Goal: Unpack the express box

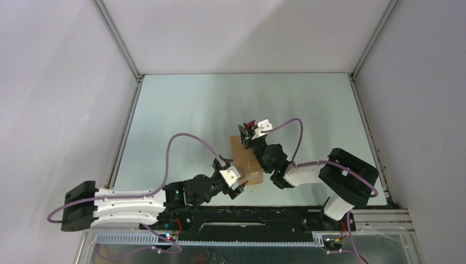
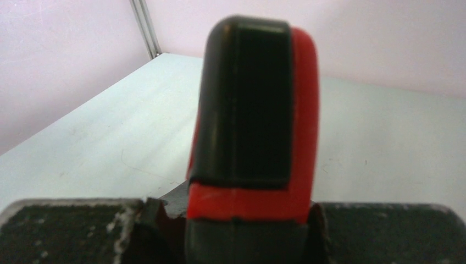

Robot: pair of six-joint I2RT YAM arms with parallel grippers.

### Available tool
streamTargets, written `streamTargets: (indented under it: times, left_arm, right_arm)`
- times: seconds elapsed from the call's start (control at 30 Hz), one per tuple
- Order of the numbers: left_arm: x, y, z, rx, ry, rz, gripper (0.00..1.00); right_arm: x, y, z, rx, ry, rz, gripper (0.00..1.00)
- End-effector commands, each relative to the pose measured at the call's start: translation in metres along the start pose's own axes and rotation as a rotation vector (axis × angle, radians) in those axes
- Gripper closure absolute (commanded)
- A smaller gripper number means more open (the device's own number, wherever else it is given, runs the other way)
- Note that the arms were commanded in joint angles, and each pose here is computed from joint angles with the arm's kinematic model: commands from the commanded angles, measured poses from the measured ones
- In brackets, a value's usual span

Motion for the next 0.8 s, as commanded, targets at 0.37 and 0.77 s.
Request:
streamTargets:
  times: [0.37, 0.77]
  left_arm:
    - [0.005, 0.022, 0.014, -0.046, 0.411, -0.002, 0.02]
    - [0.003, 0.033, 0.018, -0.13, 0.212, -0.085, 0.02]
  right_arm:
    - [0.004, -0.004, 0.007, 0.056, -0.013, -0.051, 1.0]
    - [0.013, -0.013, 0.008, 0.105, -0.02, -0.08, 1.0]
Point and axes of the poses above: each gripper's point midway between its finger pads, its own y axis out along the fingers, its own x axis along the line the jaws close on, z = x × y, the point moved 9 cm from there along -y, back along the fingers, and after that the axes turned 15 degrees about -y, right-handed, at the moved point
